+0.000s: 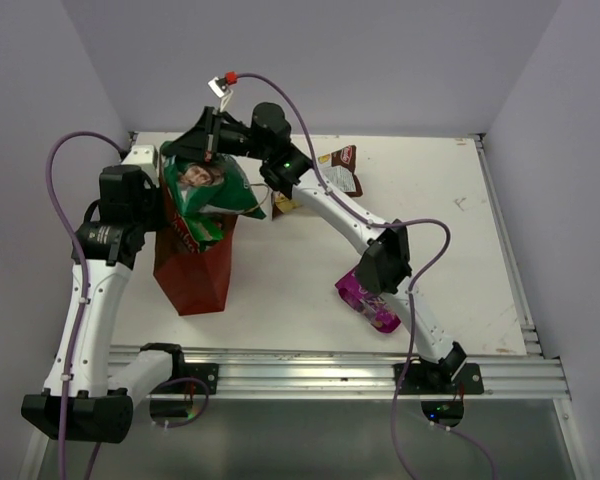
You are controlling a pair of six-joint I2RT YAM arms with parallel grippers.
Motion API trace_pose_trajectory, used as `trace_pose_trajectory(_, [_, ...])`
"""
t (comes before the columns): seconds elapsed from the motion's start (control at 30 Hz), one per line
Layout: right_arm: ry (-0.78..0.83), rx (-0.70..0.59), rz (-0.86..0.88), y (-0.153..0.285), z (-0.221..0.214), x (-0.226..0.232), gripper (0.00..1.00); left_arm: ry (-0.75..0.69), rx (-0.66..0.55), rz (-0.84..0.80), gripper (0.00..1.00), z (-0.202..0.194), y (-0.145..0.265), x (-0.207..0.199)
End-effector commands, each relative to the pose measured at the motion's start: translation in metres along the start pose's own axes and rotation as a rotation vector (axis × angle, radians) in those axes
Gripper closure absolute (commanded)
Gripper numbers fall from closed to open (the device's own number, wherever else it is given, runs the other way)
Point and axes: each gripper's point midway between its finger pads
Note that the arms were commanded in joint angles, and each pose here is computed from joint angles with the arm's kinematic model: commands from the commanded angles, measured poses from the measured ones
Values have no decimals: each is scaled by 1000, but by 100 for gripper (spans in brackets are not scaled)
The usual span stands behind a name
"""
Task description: Place the snacks into the paper bag
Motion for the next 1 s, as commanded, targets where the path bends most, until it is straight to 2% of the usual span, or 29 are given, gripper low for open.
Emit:
trace_pose_trajectory(0.0, [147, -122, 101, 13, 60, 90, 100, -8, -23, -16, 100, 3, 0, -3])
trace_pose_trajectory(0.47, [228, -288, 189, 34, 111, 164, 100, -6, -24, -27, 100, 4, 1, -5])
trace_pose_trajectory(0.97, [215, -440, 203, 39, 139, 174, 100, -3, -22, -36, 100, 5, 1, -7])
Point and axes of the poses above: each gripper's point midway between its finger pads, its own y axis back along the fingers, its own x axis along the line the jaws close on, z = x × y, and after that the axes turned 8 degrees about y, right-handed
